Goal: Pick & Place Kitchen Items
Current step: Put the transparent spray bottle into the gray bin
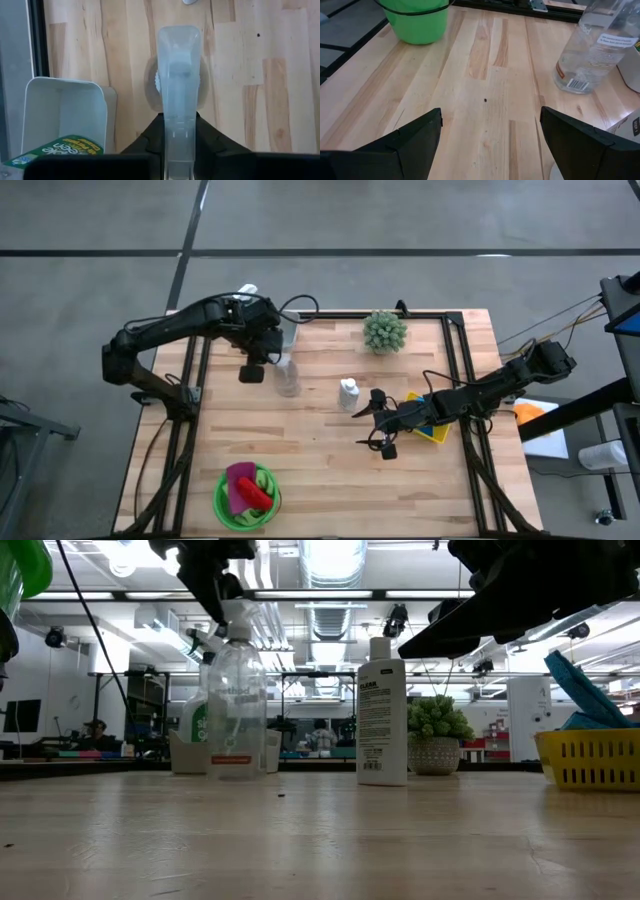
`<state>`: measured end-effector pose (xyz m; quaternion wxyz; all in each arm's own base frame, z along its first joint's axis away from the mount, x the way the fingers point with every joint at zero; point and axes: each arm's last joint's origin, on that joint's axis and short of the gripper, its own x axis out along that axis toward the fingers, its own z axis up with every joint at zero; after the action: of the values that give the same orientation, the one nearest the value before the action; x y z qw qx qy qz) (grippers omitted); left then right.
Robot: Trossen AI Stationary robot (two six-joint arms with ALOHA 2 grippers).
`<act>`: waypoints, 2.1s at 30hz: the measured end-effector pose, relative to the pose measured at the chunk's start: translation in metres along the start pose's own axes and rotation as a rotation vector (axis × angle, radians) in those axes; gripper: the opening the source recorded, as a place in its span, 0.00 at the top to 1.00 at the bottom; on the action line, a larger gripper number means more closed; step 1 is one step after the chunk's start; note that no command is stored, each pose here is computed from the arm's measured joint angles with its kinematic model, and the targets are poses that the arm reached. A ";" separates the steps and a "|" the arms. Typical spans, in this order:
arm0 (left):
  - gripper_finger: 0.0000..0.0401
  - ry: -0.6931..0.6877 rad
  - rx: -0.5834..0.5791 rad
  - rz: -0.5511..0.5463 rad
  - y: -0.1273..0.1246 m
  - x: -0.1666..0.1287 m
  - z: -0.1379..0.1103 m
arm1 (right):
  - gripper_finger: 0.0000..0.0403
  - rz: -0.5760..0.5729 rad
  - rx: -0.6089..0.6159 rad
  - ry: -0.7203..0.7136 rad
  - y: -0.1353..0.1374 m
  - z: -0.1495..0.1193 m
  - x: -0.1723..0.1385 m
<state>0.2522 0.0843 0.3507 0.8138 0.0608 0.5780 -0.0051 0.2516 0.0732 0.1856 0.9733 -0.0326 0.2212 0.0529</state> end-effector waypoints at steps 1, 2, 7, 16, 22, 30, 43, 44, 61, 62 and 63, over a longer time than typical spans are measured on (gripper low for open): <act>0.88 0.003 -0.006 0.000 0.000 0.000 0.000 | 0.17 0.000 0.000 0.001 0.000 0.000 0.000; 0.88 0.008 -0.019 -0.001 0.000 -0.001 -0.001 | 0.17 0.000 0.000 0.001 0.000 0.000 0.000; 0.86 0.006 -0.114 0.002 -0.001 -0.014 0.000 | 0.17 0.000 0.000 0.002 0.000 0.000 0.000; 0.87 -0.106 -0.272 0.043 0.000 -0.061 0.006 | 0.17 0.000 0.000 0.001 0.000 0.000 0.000; 0.87 -0.172 -0.370 0.220 0.003 -0.095 0.006 | 0.17 0.000 0.000 0.002 0.000 0.000 0.000; 0.87 -0.187 -0.541 0.318 0.021 -0.108 -0.004 | 0.17 0.000 0.000 0.001 0.000 0.000 0.000; 0.87 -0.105 -0.761 0.421 0.058 -0.078 -0.021 | 0.17 0.000 0.002 0.001 0.000 0.000 0.000; 0.87 -0.091 -0.765 0.419 0.059 -0.073 -0.021 | 0.17 0.000 0.003 0.002 0.000 0.000 0.000; 0.87 0.027 -0.820 0.412 0.077 -0.015 -0.039 | 0.17 0.000 0.004 0.002 0.000 0.000 0.000; 0.87 0.029 -0.822 0.412 0.078 -0.015 -0.040 | 0.17 0.000 0.004 0.002 0.000 0.000 0.000; 0.87 0.030 -0.825 0.413 0.078 -0.015 -0.041 | 0.17 0.000 0.004 0.001 0.000 0.000 0.000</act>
<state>0.2152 0.1654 0.3591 0.7455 -0.1540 0.5191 0.3886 0.2515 0.0732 0.1855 0.9731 -0.0309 0.2220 0.0525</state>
